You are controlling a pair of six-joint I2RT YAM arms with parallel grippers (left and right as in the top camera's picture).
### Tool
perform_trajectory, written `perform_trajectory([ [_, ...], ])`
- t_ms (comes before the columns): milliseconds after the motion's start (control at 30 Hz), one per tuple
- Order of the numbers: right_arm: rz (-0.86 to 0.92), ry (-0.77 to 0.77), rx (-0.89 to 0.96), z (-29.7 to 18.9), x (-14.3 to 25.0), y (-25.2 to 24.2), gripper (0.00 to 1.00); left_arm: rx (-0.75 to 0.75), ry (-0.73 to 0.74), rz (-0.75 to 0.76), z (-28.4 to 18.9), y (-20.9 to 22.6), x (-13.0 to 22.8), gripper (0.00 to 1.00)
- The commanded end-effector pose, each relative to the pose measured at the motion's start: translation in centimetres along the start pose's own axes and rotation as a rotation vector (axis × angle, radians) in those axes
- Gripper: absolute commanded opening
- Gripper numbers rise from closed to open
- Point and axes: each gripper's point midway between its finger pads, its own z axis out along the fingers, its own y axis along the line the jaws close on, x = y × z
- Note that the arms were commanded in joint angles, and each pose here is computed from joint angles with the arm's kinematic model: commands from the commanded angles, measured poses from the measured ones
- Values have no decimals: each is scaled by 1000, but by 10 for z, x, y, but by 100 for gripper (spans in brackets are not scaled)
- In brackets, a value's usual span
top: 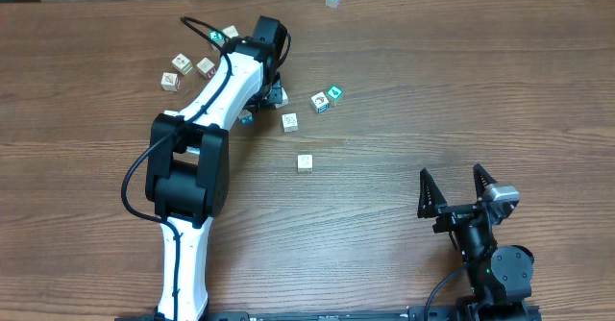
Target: Form a tower
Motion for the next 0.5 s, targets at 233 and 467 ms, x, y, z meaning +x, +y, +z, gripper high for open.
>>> perform_trajectory([
  [233, 5, -8, 1, 0, 1, -1, 100, 53, -2, 269, 2, -14, 1, 47],
  [467, 5, -8, 1, 0, 1, -1, 100, 69, 19, 299, 2, -16, 6, 54],
])
